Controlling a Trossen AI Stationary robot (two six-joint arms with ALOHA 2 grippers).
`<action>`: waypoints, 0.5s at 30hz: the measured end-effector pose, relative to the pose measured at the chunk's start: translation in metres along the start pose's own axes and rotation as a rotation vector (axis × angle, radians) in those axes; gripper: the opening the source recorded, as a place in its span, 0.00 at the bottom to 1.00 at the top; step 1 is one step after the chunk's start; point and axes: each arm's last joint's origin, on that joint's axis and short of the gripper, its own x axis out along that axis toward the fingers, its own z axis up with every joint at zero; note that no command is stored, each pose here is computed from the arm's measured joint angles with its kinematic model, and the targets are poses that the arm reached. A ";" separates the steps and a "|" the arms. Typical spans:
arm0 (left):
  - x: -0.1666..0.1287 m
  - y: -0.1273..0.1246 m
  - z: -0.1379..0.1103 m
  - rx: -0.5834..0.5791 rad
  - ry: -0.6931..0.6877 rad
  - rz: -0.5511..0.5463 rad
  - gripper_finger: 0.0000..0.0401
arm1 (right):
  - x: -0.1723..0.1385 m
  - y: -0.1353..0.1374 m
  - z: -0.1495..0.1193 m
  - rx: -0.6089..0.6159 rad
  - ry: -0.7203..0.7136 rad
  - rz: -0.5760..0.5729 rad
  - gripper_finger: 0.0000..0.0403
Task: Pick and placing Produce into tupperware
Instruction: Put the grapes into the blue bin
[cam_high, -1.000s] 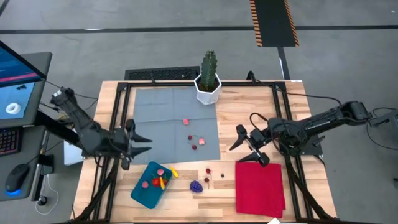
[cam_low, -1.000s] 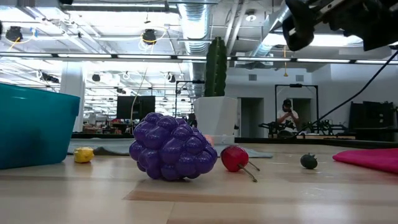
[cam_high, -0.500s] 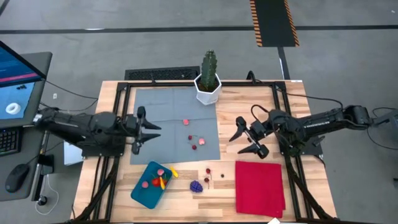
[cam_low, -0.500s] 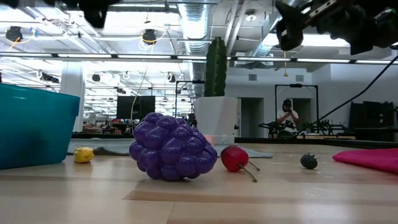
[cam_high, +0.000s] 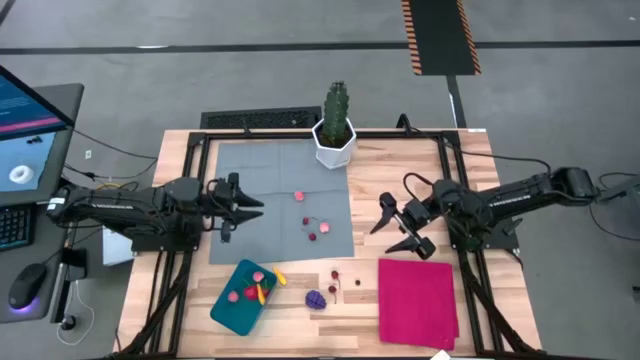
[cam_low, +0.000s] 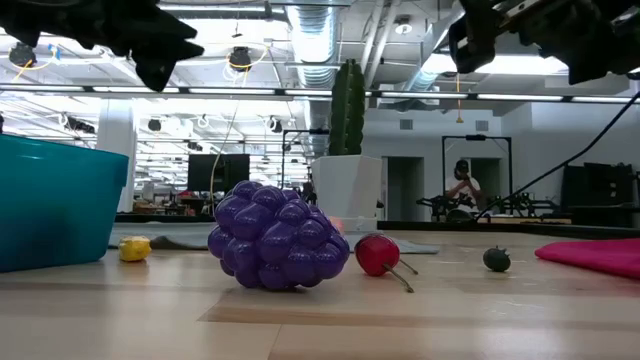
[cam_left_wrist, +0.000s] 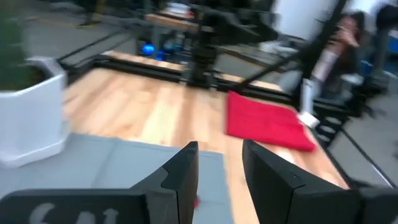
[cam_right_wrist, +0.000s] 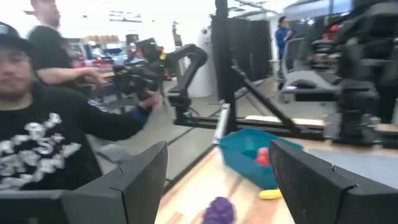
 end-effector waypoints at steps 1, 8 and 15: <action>0.000 0.001 0.000 -0.014 -0.003 0.026 0.28 | 0.001 0.002 0.000 0.010 -0.003 0.014 0.75; 0.000 0.002 0.000 0.019 -0.011 0.079 0.28 | 0.012 0.028 0.003 -0.076 -0.053 0.144 0.75; 0.000 0.003 -0.004 -0.008 0.031 0.090 0.28 | 0.019 0.040 0.003 -0.066 -0.078 -0.094 0.75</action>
